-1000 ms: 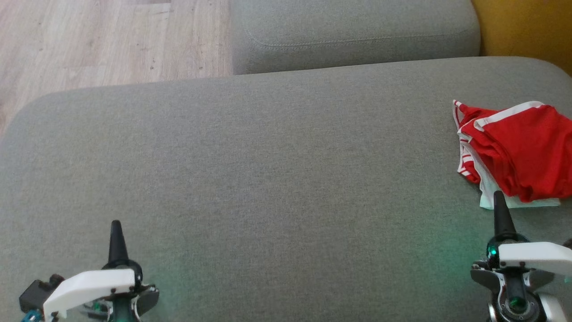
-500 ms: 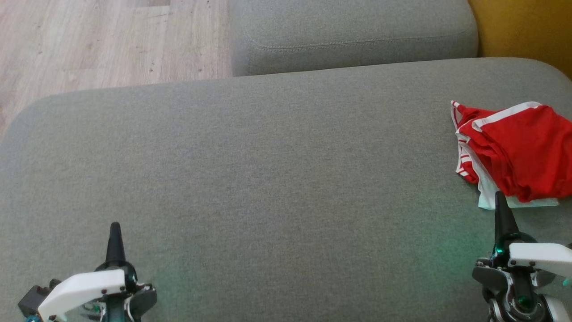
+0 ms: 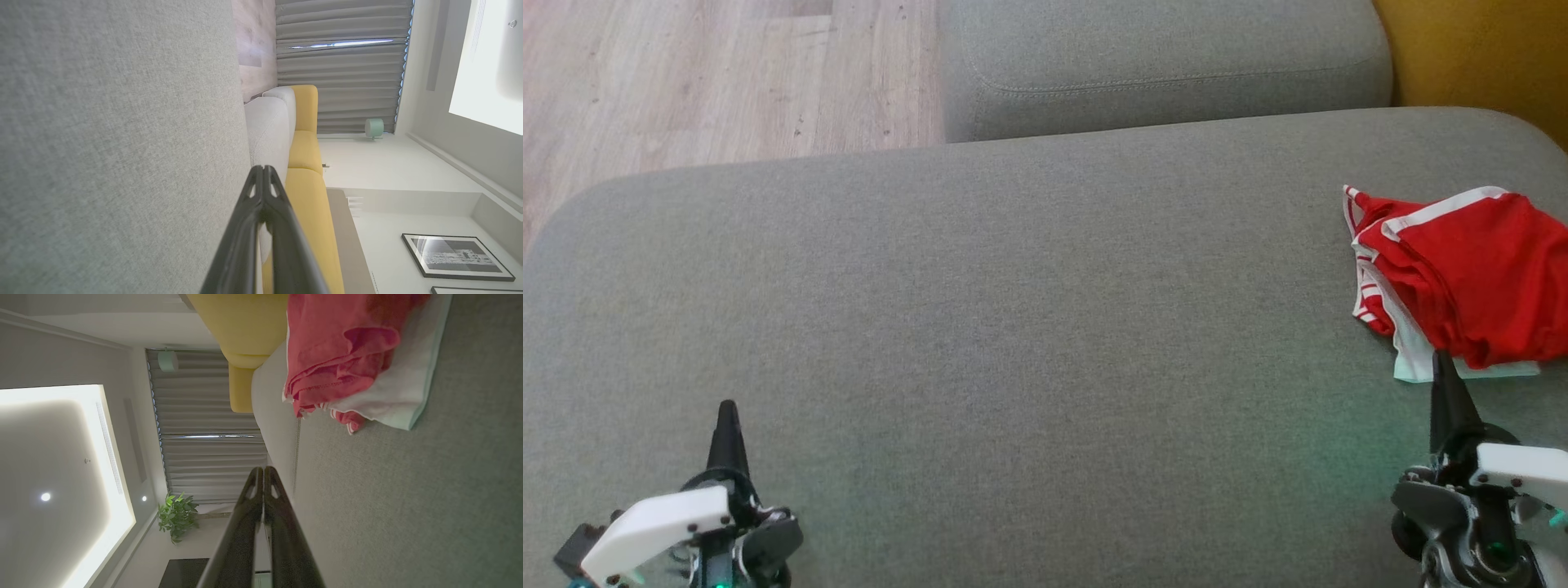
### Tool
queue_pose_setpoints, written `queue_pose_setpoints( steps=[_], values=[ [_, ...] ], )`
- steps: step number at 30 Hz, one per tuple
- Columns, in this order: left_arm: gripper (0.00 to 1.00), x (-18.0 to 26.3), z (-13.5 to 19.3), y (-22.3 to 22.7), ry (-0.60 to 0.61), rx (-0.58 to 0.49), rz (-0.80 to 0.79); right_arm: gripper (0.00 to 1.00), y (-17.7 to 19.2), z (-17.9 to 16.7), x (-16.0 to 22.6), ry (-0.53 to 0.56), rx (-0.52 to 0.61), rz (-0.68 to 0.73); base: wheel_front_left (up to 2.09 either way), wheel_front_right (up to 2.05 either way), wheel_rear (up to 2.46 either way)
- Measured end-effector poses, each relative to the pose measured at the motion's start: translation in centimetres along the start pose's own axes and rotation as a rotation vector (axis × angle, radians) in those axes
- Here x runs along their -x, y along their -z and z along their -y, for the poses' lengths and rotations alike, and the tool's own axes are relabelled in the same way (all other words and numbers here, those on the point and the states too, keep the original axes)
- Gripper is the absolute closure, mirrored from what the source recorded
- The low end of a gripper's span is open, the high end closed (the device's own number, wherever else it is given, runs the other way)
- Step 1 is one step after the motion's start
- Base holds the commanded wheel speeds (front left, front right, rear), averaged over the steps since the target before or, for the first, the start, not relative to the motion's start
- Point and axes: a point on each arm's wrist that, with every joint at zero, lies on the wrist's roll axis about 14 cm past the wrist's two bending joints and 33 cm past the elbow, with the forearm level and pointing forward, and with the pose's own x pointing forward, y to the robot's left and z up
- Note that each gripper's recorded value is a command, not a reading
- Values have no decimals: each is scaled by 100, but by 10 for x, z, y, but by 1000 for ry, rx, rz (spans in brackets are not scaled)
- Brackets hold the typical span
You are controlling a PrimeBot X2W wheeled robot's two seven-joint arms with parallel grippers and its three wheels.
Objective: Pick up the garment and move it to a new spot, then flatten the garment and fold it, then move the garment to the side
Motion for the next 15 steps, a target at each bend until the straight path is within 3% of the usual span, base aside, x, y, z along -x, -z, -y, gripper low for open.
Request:
queue_pose_setpoints(
  steps=[15],
  values=[
    [100, 0, 2, 0, 11, 28, -2, 100, -1, -2, 0, -9, -39, 1, 0, 0, 0]
  ],
)
